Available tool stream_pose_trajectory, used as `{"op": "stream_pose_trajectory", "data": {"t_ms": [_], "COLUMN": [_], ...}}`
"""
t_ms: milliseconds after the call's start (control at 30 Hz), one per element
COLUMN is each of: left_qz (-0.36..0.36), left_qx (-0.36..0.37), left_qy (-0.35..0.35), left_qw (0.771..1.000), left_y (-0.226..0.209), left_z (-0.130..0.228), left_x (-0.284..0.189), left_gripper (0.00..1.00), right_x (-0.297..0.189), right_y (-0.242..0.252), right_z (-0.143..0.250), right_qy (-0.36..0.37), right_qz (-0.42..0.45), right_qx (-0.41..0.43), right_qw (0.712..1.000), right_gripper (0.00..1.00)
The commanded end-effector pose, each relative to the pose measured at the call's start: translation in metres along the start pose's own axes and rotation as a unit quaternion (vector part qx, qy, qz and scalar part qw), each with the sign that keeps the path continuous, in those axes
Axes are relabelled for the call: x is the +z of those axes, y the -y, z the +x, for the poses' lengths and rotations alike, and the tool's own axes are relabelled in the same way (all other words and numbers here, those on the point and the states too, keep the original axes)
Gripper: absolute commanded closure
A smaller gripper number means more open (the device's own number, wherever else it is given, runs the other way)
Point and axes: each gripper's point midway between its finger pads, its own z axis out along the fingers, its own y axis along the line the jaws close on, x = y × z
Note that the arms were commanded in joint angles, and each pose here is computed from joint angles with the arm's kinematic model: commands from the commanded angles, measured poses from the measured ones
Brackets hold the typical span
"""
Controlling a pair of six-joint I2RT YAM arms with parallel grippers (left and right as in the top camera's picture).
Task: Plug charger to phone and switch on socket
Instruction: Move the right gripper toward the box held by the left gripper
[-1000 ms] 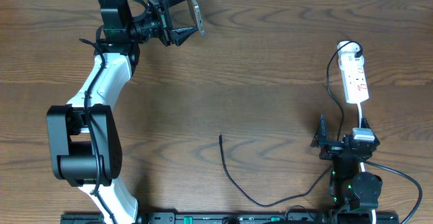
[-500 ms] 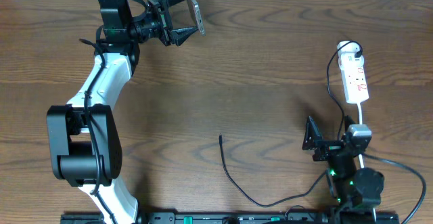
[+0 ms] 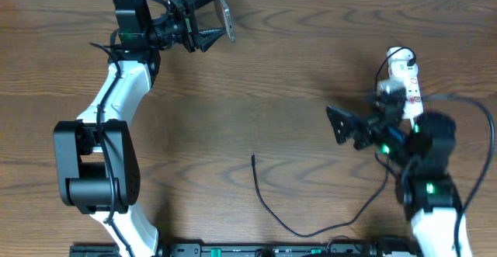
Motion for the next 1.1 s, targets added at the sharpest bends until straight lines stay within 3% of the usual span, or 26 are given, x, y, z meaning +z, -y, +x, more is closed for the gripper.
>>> {"op": "stream_pose_trajectory", "data": {"t_ms": [0, 267, 533, 867, 1067], "left_qz": [0.019, -0.025, -0.048, -0.05, -0.055], "left_qx": [0.112, 0.158, 0.17, 0.178, 0.18], "left_qy": [0.011, 0.053, 0.067, 0.072, 0.093], "left_qw": [0.993, 0.986, 0.982, 0.98, 0.978], "left_y": [0.027, 0.002, -0.011, -0.011, -0.013], "left_z": [0.007, -0.001, 0.003, 0.003, 0.003], "left_x": [-0.003, 0.014, 0.029, 0.031, 0.039], "left_gripper": [0.93, 0.93, 0.93, 0.93, 0.93], "right_x": [0.019, 0.067, 0.084, 0.089, 0.101], "right_y": [-0.036, -0.06, -0.092, -0.096, -0.074], "right_z": [-0.009, -0.004, -0.003, -0.013, -0.027], "right_qy": [-0.04, -0.093, -0.087, -0.064, -0.043], "right_qz": [-0.134, -0.203, -0.249, -0.244, -0.17], "right_qx": [0.007, -0.021, -0.093, -0.104, -0.091], "right_qw": [0.99, 0.974, 0.96, 0.962, 0.98], "right_gripper": [0.01, 0.01, 0.01, 0.01, 0.01]}}
